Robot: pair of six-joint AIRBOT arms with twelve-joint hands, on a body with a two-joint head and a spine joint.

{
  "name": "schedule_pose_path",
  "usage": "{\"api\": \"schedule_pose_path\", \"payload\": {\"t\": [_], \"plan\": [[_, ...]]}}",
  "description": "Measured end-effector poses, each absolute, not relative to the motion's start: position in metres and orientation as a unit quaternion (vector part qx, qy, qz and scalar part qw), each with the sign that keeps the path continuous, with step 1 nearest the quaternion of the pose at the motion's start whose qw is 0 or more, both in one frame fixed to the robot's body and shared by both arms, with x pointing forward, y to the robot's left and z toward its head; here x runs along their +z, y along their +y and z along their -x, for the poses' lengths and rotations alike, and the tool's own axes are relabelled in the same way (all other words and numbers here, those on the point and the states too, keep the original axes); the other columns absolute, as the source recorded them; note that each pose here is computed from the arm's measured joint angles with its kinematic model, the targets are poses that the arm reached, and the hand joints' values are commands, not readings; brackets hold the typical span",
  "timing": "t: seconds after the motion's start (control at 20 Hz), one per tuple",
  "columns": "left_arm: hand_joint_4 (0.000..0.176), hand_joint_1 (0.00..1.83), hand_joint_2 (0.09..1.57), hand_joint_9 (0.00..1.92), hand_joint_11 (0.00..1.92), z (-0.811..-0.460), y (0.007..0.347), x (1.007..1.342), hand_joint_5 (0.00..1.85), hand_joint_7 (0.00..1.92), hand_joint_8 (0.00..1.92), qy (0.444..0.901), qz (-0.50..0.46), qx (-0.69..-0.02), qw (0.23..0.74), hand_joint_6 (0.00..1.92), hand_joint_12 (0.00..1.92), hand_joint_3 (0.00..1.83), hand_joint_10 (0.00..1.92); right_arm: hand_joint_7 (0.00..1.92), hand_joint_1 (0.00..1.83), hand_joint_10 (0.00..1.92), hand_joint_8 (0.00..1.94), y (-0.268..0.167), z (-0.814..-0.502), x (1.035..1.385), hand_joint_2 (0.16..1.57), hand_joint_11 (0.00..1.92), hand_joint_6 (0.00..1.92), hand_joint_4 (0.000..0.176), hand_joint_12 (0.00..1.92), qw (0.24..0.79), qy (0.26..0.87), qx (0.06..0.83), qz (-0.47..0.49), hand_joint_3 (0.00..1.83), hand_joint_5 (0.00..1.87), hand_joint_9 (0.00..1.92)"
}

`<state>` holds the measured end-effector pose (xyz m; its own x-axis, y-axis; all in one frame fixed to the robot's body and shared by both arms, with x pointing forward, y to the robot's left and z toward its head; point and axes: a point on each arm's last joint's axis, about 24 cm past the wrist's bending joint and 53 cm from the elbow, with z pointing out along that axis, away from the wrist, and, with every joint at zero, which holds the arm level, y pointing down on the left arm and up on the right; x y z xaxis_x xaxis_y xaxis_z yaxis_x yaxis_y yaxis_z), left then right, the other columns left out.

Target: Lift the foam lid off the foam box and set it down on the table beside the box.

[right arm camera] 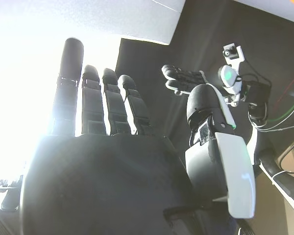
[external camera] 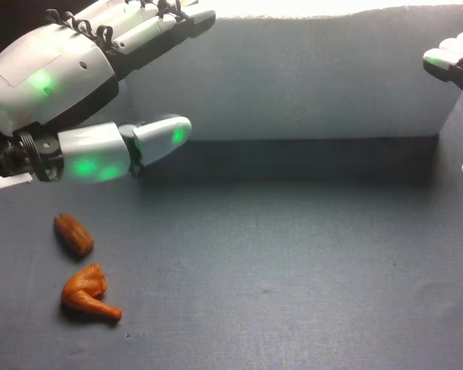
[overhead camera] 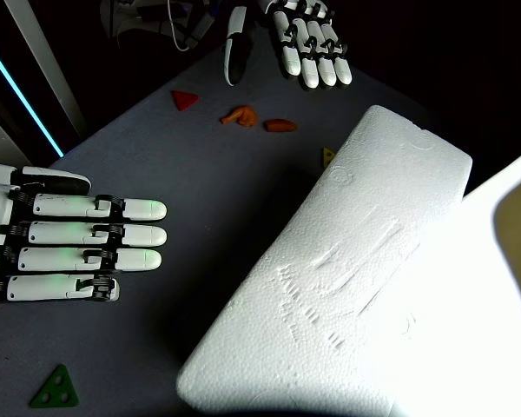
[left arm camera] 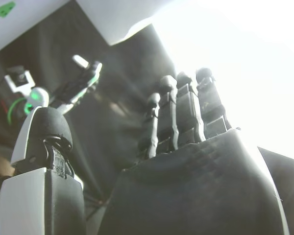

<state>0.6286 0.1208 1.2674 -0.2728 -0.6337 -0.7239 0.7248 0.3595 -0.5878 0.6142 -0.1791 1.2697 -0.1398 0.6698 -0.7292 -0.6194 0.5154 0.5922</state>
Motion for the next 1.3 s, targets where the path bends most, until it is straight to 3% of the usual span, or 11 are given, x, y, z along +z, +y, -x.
{"api": "schedule_pose_path", "payload": {"t": [0.2,0.4,0.5,0.6,0.8,0.85,0.9,1.05,1.1,1.2,1.3], "plan": [[0.023,0.14,1.36,0.0,0.0,-0.628,0.121,1.269,0.01,0.0,0.0,0.561,-0.04,-0.566,0.603,0.0,0.03,0.0,0.0,0.0,0.75,0.0,0.0,-0.18,-0.615,1.27,1.34,0.0,0.0,0.0,0.01,0.656,0.572,0.492,-0.025,0.0,0.0,0.0],[0.036,0.14,1.3,0.0,0.0,-0.631,0.126,1.271,0.0,0.0,0.0,0.557,-0.03,-0.563,0.61,0.0,0.0,0.0,0.0,0.0,0.63,0.0,0.0,-0.187,-0.617,1.274,1.33,0.0,0.0,0.0,0.0,0.665,0.563,0.488,-0.036,0.0,0.0,0.0],[0.018,0.19,1.29,0.0,0.0,-0.634,0.13,1.273,0.0,0.0,0.0,0.554,-0.023,-0.561,0.615,0.0,0.0,0.0,0.0,0.0,0.68,0.0,0.0,-0.191,-0.619,1.278,1.32,0.0,0.0,0.0,0.0,0.672,0.557,0.487,-0.041,0.0,0.0,0.0],[0.039,0.25,1.26,0.0,0.0,-0.636,0.134,1.275,0.0,0.0,0.0,0.55,-0.018,-0.558,0.622,0.0,0.0,0.0,0.0,0.0,0.61,0.0,0.0,-0.196,-0.62,1.28,1.29,0.0,0.0,0.0,0.0,0.679,0.552,0.482,-0.047,0.0,0.0,0.0],[0.051,0.36,1.26,0.0,0.0,-0.657,0.152,1.275,0.0,0.0,0.0,0.546,0.023,-0.544,0.637,0.0,0.0,0.0,0.0,0.0,0.38,0.0,0.0,-0.21,-0.63,1.286,1.27,0.04,0.0,0.0,0.04,0.7,0.534,0.469,-0.071,0.0,0.0,0.0],[0.047,0.38,1.25,0.0,0.0,-0.662,0.156,1.272,0.0,0.0,0.0,0.548,0.031,-0.54,0.638,0.0,0.0,0.0,0.0,0.0,0.35,0.0,0.0,-0.215,-0.634,1.288,1.26,0.01,0.0,0.0,0.32,0.705,0.529,0.465,-0.078,0.01,0.0,0.0],[0.053,0.45,1.23,0.0,0.0,-0.665,0.157,1.27,0.0,0.0,0.0,0.549,0.037,-0.539,0.638,0.0,0.0,0.0,0.0,0.0,0.35,0.0,0.0,-0.218,-0.636,1.289,1.27,0.0,0.0,0.0,0.97,0.71,0.527,0.461,-0.081,0.01,0.0,0.0],[0.069,0.49,1.23,0.0,0.0,-0.676,0.168,1.268,0.0,0.0,0.0,0.549,0.063,-0.528,0.645,0.0,0.0,0.0,0.0,0.0,0.39,0.0,0.0,-0.232,-0.645,1.296,1.23,0.0,0.0,0.019,1.85,0.728,0.511,0.446,-0.103,0.0,0.0,0.0],[0.07,0.53,1.23,0.0,0.0,-0.678,0.171,1.268,0.0,0.0,0.0,0.547,0.07,-0.526,0.647,0.0,0.0,0.0,0.0,0.0,0.38,0.0,0.0,-0.236,-0.647,1.296,1.23,0.0,0.0,0.041,1.91,0.73,0.51,0.441,-0.108,0.0,0.0,0.0],[0.05,0.53,1.22,0.0,0.0,-0.686,0.18,1.268,0.0,0.0,0.0,0.541,0.09,-0.523,0.652,0.0,0.0,0.0,0.0,0.0,0.43,0.0,0.0,-0.244,-0.653,1.293,1.22,0.0,0.0,0.058,1.92,0.733,0.509,0.433,-0.124,0.0,0.0,0.0],[0.052,0.5,1.2,0.0,0.0,-0.693,0.186,1.267,0.0,0.0,0.0,0.539,0.107,-0.519,0.655,0.0,0.0,0.0,0.0,0.0,0.47,0.0,0.0,-0.253,-0.66,1.289,1.23,0.0,0.0,0.032,1.92,0.734,0.509,0.427,-0.142,0.0,0.0,0.0]]}}
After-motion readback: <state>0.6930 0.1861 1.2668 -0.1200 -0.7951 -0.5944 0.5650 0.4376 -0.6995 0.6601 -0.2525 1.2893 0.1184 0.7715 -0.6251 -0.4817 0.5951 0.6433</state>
